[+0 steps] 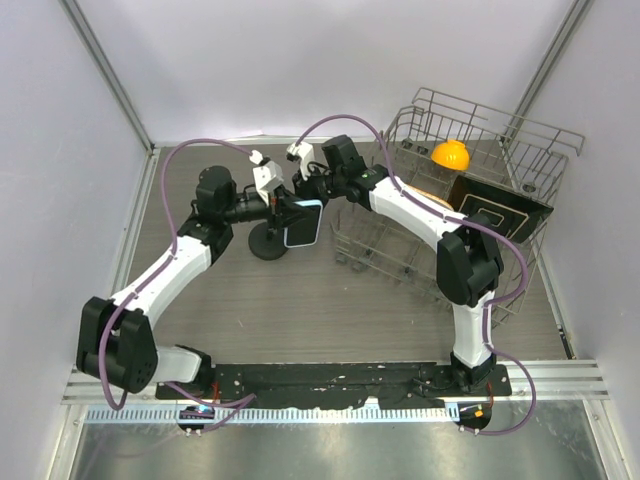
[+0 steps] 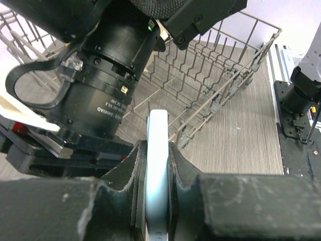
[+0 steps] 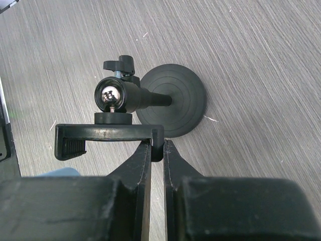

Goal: Place the phone on the phone stand

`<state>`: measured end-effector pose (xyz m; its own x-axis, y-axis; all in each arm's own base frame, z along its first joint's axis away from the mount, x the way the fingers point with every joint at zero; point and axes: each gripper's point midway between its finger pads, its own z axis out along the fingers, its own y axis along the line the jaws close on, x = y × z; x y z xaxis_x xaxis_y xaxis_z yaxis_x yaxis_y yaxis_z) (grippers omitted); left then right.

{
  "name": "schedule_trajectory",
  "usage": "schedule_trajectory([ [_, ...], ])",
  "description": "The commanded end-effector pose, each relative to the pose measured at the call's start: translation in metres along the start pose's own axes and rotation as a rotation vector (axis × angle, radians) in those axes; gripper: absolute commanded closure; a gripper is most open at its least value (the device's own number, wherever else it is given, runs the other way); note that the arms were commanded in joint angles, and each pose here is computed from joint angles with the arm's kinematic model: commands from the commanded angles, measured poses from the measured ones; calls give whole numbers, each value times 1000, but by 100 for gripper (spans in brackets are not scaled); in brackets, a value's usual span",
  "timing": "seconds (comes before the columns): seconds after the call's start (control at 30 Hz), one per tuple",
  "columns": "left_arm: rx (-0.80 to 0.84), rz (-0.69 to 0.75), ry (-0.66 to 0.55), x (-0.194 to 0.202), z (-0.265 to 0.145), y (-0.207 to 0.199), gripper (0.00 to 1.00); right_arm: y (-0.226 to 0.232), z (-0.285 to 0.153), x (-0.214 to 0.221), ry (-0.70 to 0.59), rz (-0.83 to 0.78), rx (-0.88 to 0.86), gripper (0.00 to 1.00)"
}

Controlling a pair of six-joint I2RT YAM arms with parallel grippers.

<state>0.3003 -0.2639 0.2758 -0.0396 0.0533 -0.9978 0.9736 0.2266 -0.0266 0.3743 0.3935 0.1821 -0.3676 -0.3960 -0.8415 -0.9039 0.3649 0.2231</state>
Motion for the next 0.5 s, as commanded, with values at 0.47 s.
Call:
schedule_trajectory([
  [0.47, 83, 109, -144, -28, 10, 25, 100, 15, 5, 9, 40, 31, -127, 99],
])
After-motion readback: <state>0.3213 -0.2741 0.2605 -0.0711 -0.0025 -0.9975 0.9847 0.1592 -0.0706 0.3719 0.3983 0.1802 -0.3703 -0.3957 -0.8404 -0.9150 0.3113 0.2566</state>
